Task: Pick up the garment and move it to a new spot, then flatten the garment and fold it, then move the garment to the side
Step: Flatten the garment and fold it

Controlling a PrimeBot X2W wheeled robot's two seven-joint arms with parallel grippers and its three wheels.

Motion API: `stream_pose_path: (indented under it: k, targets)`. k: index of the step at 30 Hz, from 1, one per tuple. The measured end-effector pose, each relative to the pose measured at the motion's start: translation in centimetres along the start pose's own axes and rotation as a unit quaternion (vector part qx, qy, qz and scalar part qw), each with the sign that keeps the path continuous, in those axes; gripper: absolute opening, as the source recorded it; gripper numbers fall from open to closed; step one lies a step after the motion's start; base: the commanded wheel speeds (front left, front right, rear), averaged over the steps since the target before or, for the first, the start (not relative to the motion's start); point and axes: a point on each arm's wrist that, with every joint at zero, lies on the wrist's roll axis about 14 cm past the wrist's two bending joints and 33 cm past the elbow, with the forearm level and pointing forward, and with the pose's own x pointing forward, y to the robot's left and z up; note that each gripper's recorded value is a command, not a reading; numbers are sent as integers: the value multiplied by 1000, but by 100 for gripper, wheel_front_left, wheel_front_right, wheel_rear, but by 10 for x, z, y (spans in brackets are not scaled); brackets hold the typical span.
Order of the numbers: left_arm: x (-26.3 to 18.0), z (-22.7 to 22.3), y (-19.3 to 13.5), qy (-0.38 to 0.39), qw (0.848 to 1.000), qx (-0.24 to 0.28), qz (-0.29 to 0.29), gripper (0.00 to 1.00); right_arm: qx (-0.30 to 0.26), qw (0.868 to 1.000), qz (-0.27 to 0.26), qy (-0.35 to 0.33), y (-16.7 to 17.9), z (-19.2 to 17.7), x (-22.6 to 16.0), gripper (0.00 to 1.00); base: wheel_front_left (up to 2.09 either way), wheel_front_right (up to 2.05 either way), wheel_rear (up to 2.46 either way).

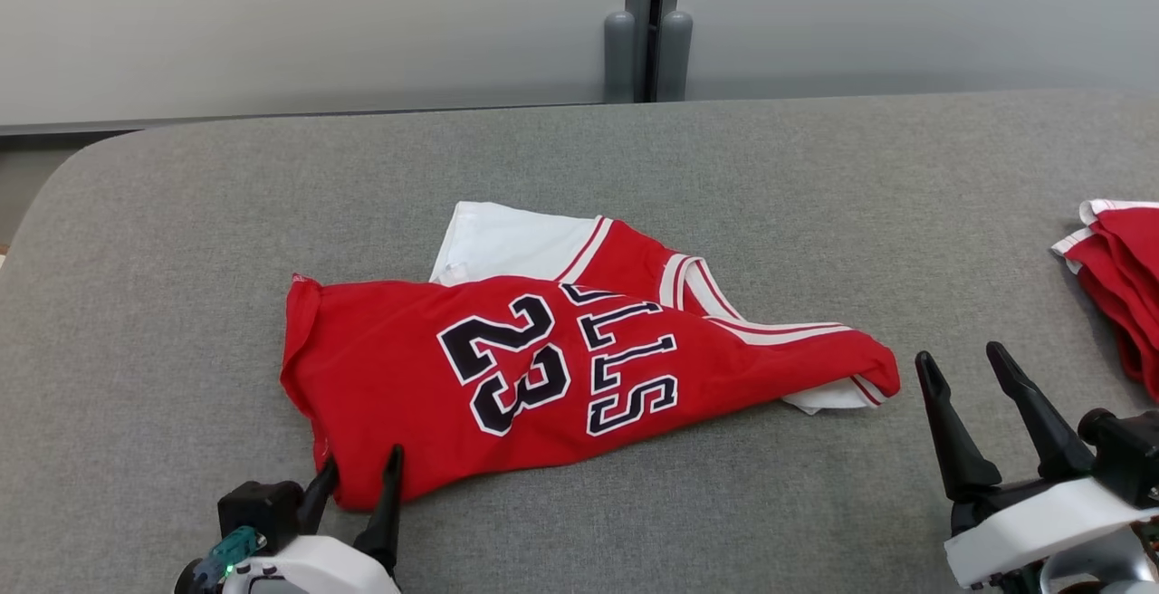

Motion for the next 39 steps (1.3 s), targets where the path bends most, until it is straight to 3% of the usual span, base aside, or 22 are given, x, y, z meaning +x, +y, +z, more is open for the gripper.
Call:
stream_pose_path:
  k: [2,10,19,30,39]
  targets:
    - [5,0,-2,-3,1000,-5,-7,0,3,1000,-1,1,-2,-1,3,100,0,0,0]
    - [9,50,-18,-91,995,24,-41,0,3,1000,-4,-5,-7,2,8,100,0,0,0]
    - [-24,103,-32,-158,984,64,-54,0,-4,999,2,-32,-1,19,6,100,0,0,0]
    - [-26,114,-32,-156,984,68,-47,0,1,999,-4,-36,-3,20,5,100,0,0,0]
    - [11,111,-22,-144,987,56,-30,0,-2,1000,-18,-25,-17,14,17,100,0,0,0]
